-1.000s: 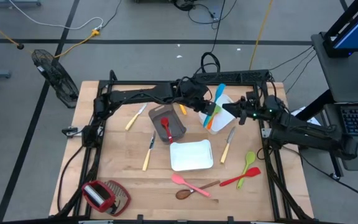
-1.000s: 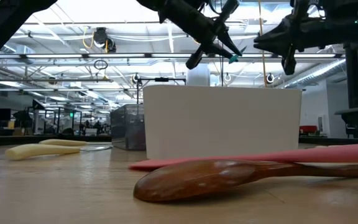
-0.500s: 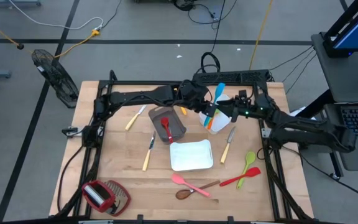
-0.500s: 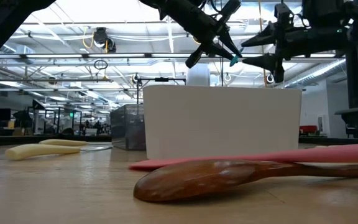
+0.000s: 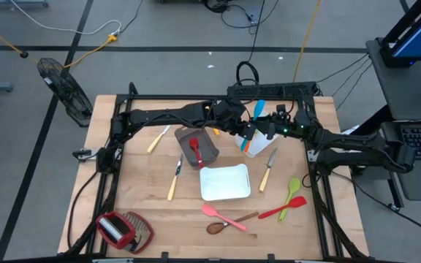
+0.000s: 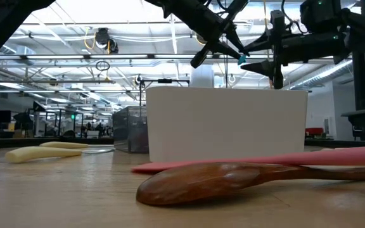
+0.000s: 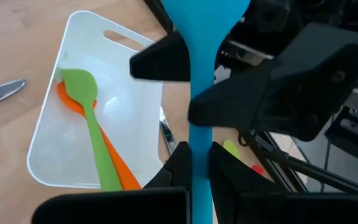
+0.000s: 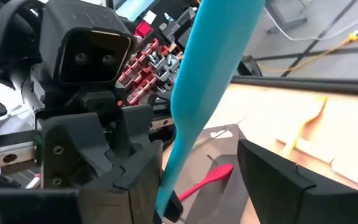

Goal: Pick & Place Kitchen Items
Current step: Put the blue spatula into the top white bin

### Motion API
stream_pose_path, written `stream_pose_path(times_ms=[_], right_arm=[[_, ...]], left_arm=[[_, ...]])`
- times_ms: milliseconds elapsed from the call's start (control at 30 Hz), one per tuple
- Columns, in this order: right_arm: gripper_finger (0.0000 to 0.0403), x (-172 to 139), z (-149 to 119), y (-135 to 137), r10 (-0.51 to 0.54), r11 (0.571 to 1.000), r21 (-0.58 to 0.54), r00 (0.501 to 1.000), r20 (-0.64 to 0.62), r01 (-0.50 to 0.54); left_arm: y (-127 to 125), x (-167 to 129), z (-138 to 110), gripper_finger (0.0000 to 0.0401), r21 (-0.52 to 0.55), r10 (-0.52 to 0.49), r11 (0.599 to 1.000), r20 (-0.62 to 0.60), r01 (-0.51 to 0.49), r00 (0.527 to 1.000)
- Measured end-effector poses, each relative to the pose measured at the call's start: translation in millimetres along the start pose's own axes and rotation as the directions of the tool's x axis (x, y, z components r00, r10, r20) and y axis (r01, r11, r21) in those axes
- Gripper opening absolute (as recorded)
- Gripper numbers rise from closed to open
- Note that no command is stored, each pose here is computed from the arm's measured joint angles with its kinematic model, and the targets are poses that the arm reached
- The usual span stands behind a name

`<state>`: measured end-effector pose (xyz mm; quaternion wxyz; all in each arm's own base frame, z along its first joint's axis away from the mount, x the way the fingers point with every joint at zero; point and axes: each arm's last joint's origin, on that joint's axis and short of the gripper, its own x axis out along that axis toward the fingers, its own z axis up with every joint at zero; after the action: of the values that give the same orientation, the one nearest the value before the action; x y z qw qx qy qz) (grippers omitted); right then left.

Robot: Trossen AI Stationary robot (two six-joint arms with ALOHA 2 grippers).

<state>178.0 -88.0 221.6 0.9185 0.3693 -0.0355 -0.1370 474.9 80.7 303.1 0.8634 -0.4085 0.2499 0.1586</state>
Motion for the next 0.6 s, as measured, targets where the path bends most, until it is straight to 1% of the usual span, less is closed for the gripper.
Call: stream_pose_path(times_ms=[133,233,367,500,533,600], right_arm=[[0.0184,2.3,-1.5,-1.8,-0.005,1.0,0.029,1.0,-0.012,0.006],[0.0161,2.4,-1.6,-2.0,-0.007,0.999,0.045,1.0,-0.013,0.008],[0.0106,2.4,-1.6,-1.9,-0.006,0.999,0.051,1.0,-0.013,0.007],[0.0031,2.4,-1.5,-1.7,-0.002,0.998,0.064,1.0,-0.014,0.003],[0.0019,2.4,-1.5,-1.5,-0.001,0.998,0.064,1.0,-0.014,0.002],[0.0016,2.4,-1.5,-1.5,-0.001,0.997,0.074,1.0,-0.014,0.002]], left_arm=[[-0.2,0.1,-1.3,0.0017,-0.008,0.006,1.0,-0.003,-0.006,1.0],[0.1,0.1,-1.6,0.0017,-0.016,0.009,1.0,-0.007,-0.009,1.0],[0.3,0.1,-1.8,0.0016,-0.017,0.012,1.0,-0.009,-0.012,1.0],[0.3,0.1,-1.8,0.0029,-0.014,0.012,1.0,-0.008,-0.012,1.0],[0.2,0.3,-1.7,0.0031,-0.012,0.01,1.0,-0.007,-0.01,1.0],[0.1,0.3,-1.8,0.0035,-0.013,0.012,1.0,-0.004,-0.012,1.0]])
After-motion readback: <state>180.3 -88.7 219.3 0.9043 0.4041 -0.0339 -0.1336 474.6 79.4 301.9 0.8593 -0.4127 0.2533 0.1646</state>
